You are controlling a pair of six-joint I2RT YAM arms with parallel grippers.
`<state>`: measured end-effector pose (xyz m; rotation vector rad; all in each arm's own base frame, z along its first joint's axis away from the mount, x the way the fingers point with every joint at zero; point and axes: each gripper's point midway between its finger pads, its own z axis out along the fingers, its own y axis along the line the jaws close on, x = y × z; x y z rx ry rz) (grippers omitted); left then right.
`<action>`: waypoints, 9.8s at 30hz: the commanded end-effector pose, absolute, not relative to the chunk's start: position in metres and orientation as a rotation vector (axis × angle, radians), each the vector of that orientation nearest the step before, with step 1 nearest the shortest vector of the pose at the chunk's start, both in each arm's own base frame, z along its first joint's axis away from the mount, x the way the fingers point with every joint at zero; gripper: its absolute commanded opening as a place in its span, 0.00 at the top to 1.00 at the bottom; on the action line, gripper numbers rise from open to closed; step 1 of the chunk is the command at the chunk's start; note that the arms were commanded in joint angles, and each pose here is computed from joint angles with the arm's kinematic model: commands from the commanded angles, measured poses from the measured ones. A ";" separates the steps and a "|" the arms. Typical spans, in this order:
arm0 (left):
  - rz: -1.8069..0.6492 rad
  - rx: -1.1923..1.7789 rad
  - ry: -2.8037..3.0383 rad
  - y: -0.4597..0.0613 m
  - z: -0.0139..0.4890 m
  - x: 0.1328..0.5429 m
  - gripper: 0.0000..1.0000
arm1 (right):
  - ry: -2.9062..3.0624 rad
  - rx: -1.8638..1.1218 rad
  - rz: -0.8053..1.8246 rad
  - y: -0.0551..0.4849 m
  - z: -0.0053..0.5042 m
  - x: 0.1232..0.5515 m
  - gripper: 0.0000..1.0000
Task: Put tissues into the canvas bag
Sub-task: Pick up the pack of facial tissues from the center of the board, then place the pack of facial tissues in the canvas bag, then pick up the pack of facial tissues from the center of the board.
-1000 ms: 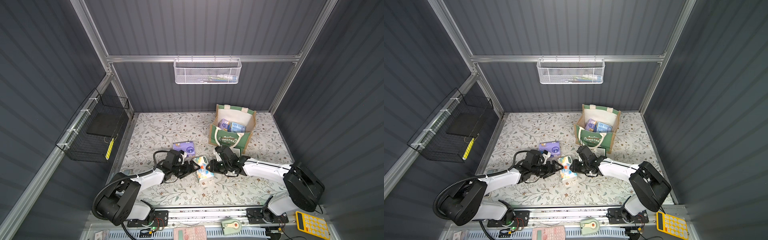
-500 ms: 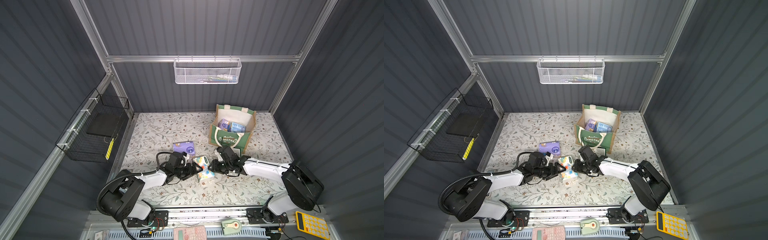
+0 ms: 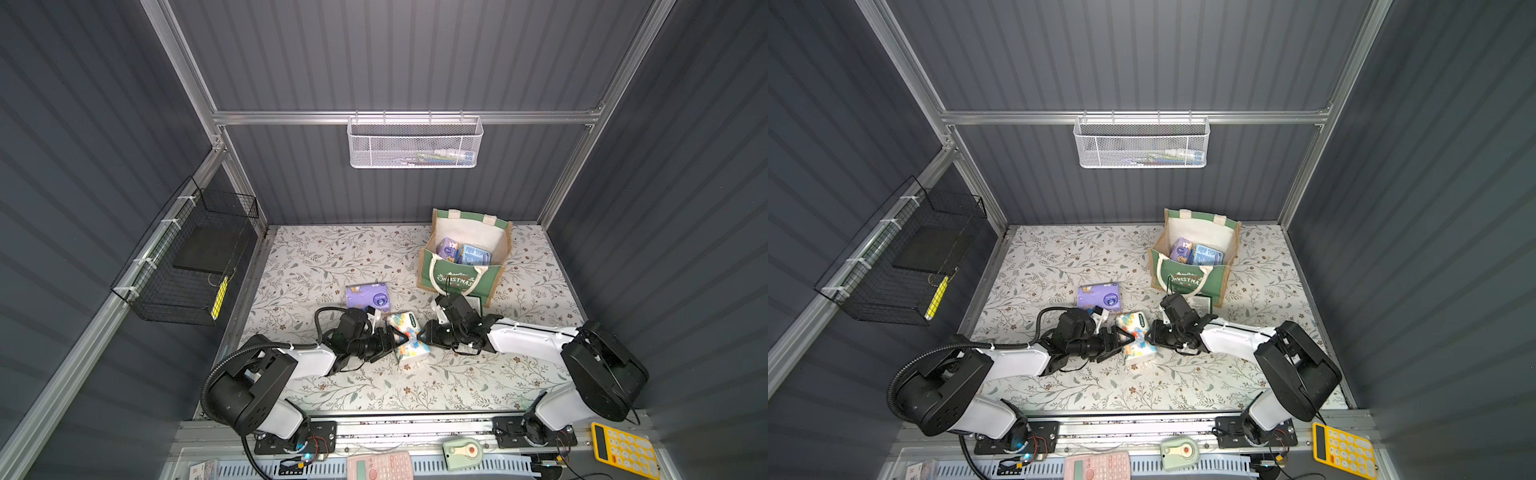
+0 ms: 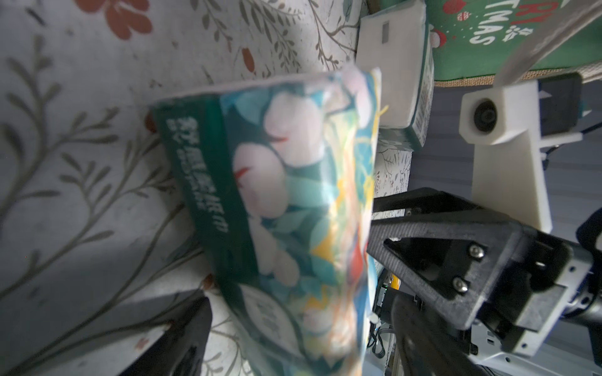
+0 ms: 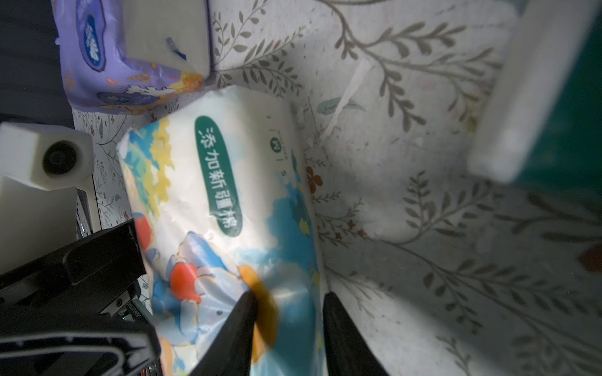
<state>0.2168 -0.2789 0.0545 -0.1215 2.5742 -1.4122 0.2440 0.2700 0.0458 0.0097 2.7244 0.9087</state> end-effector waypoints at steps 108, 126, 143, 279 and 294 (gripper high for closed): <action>-1.626 0.436 2.111 -0.507 0.278 0.432 0.61 | 1.855 0.381 0.562 0.017 0.297 0.294 0.01; -1.670 0.399 2.340 -0.531 0.178 0.435 0.51 | 1.916 0.415 0.646 0.019 0.266 0.297 0.01; -1.472 0.328 2.349 -0.519 0.180 0.452 0.18 | 1.983 0.509 0.733 0.021 0.211 0.289 0.01; -1.189 0.192 2.570 -0.386 0.081 0.322 0.05 | 2.424 0.146 0.973 0.180 0.055 0.245 0.27; -1.127 0.136 2.584 -0.367 0.077 0.314 0.17 | 2.272 0.255 0.878 0.169 0.073 0.310 0.20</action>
